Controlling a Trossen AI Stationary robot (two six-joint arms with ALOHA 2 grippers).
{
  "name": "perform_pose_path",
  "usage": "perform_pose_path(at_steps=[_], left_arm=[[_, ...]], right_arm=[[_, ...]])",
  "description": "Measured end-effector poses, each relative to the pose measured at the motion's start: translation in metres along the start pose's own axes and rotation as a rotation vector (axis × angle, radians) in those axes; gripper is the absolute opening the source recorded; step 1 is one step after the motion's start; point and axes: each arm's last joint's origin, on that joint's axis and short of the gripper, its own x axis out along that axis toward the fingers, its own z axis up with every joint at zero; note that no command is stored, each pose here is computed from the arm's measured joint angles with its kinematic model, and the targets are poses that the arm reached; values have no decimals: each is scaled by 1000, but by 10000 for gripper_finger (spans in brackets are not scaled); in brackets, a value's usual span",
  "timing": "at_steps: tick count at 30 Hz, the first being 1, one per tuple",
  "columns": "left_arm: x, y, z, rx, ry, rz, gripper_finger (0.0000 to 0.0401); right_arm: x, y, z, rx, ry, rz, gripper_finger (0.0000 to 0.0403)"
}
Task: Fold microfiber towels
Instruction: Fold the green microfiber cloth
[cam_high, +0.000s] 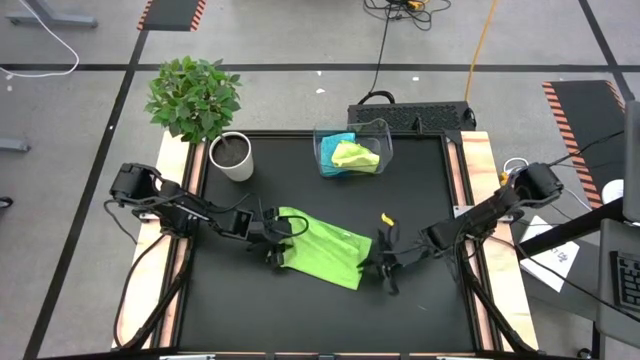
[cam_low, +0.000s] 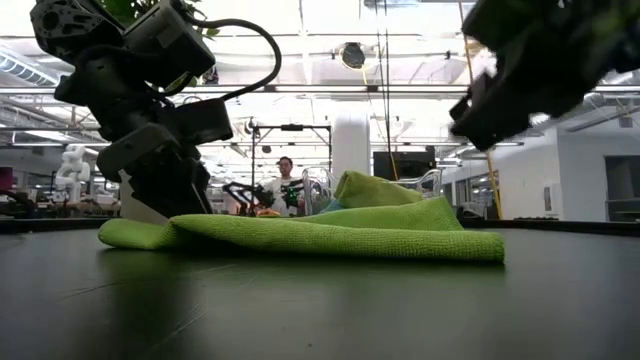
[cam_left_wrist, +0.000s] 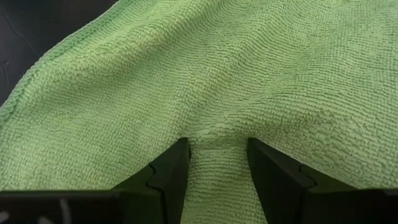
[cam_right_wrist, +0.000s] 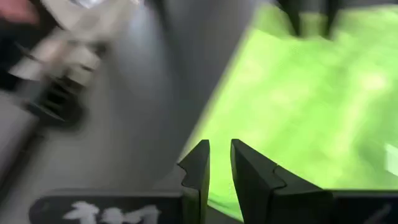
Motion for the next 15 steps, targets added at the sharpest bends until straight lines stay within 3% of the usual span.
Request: perform_pose_path(at_steps=[9,15], left_arm=[[0,0,0,1,1,-4,170],[0,0,0,1,0,-7,170]], right_arm=[[1,-23,-17,-134,189,-210,54],[7,-26,-24,-191,227,-223,54]])
